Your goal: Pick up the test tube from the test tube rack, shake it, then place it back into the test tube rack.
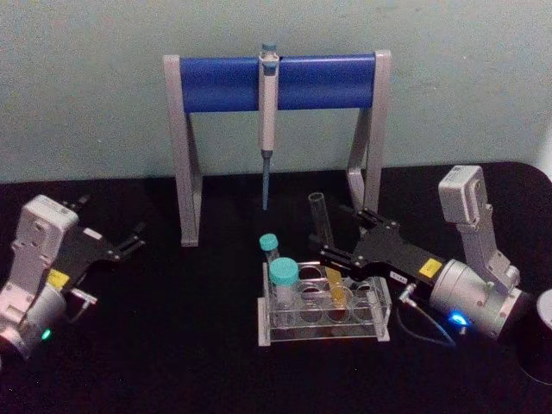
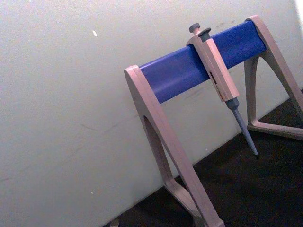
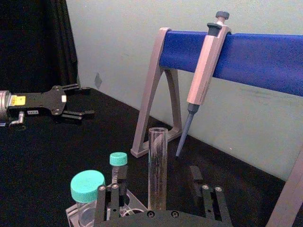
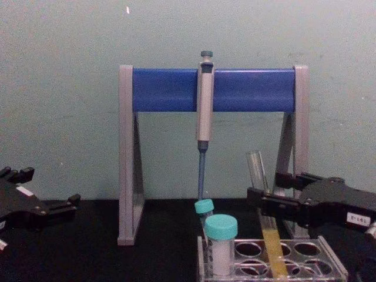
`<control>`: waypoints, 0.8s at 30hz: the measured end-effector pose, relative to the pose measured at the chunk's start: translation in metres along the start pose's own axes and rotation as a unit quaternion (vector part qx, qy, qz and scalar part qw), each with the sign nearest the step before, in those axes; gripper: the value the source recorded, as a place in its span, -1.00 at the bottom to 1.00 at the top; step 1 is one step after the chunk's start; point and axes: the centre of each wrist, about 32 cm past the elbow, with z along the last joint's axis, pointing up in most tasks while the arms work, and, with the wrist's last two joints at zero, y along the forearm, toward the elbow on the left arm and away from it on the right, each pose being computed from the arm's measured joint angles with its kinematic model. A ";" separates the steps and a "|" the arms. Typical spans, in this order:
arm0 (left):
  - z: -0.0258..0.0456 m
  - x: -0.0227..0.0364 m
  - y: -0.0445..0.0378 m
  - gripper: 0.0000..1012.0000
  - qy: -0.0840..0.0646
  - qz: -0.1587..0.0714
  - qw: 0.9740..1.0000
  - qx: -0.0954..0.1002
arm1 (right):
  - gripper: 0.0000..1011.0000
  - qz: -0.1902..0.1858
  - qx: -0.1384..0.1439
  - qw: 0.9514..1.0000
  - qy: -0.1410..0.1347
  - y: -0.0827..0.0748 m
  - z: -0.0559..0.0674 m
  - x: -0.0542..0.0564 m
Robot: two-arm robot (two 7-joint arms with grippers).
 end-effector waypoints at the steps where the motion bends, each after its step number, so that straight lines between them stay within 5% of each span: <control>1: 0.0000 0.0000 0.0000 0.98 0.000 0.000 1.000 0.000 | 0.60 0.000 0.000 1.000 0.000 0.000 0.000 0.000; 9: 0.0000 0.0000 0.0000 0.98 0.000 0.000 1.000 0.000 | 0.98 0.000 0.000 1.000 0.000 0.000 0.000 0.000; 20: 0.0000 0.0000 0.0000 0.98 0.000 0.000 1.000 0.000 | 0.98 -0.016 0.050 0.998 -0.026 -0.012 0.016 -0.006; 24: 0.0000 0.0000 0.0000 0.98 0.000 0.000 1.000 0.000 | 0.98 -0.049 0.073 0.995 -0.039 -0.022 0.023 -0.008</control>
